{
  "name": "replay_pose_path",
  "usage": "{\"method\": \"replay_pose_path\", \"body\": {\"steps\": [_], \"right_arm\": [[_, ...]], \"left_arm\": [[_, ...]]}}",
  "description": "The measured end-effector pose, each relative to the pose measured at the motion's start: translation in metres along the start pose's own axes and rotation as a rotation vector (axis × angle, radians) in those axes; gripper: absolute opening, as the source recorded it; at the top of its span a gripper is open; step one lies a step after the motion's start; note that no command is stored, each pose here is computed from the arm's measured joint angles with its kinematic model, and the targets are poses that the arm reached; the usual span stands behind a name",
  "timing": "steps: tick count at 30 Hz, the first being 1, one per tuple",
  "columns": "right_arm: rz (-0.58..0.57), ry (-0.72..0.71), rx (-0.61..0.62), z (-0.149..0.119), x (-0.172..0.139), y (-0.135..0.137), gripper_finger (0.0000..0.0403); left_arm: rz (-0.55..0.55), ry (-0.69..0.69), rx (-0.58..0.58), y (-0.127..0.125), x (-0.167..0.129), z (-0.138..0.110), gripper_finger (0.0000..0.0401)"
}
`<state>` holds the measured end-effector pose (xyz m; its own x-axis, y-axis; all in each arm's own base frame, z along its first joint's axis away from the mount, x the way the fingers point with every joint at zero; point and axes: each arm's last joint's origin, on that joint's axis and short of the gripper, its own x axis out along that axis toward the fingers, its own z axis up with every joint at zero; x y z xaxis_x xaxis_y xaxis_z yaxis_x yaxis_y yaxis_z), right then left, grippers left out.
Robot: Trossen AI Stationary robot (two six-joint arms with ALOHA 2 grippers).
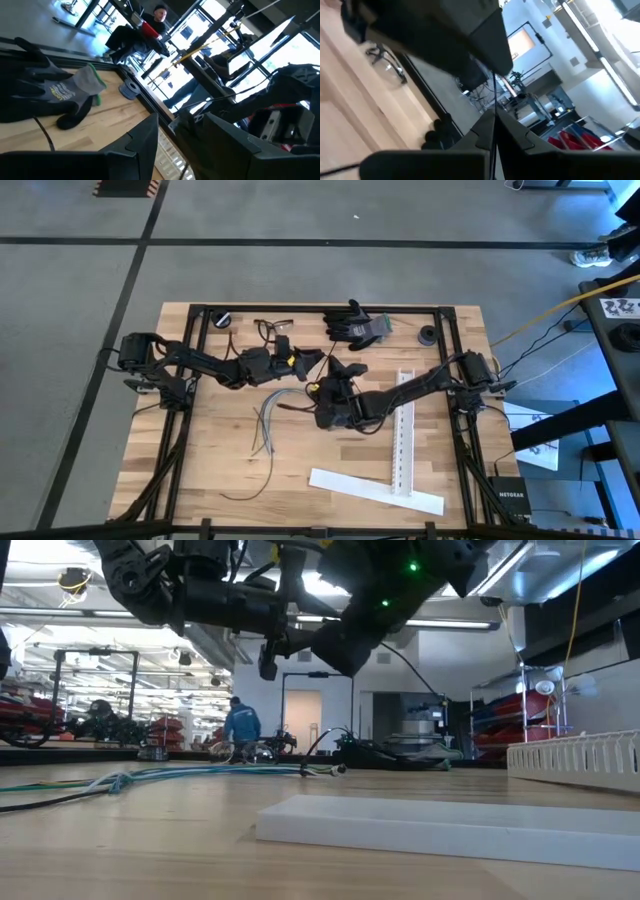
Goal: Ziptie cables
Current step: Wrap the cable wires with the black zip tie
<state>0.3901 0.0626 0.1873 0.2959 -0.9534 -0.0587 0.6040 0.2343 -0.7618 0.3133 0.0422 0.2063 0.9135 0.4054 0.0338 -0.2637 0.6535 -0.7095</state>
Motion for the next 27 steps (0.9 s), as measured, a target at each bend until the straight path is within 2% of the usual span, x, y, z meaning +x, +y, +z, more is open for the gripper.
{"method": "replay_pose_path", "body": {"steps": [7,11,13,15,22,27], "right_arm": [[0.001,0.003,0.006,0.002,0.002,0.0,0.0],[0.075,-0.014,0.062,0.006,0.004,0.001,0.0],[0.084,-0.019,0.085,0.008,0.005,0.001,0.0],[0.084,-0.022,0.108,0.009,0.005,0.001,0.0],[0.105,-0.034,0.122,0.011,0.001,0.001,0.0003],[0.225,-0.083,0.181,0.022,-0.013,-0.018,0.0035]], "left_arm": [[0.001,0.0,0.05,0.0,0.0,0.0,0.0127],[0.011,-0.013,0.085,0.0,0.0,0.001,0.0069],[0.011,-0.015,0.125,0.0,0.0,0.001,0.0028],[0.006,-0.018,0.16,0.0,0.0,0.001,0.0009],[0.007,-0.007,0.335,-0.001,-0.001,-0.001,0.0001],[-0.003,0.015,0.47,-0.004,-0.002,-0.005,0.0001]]}}
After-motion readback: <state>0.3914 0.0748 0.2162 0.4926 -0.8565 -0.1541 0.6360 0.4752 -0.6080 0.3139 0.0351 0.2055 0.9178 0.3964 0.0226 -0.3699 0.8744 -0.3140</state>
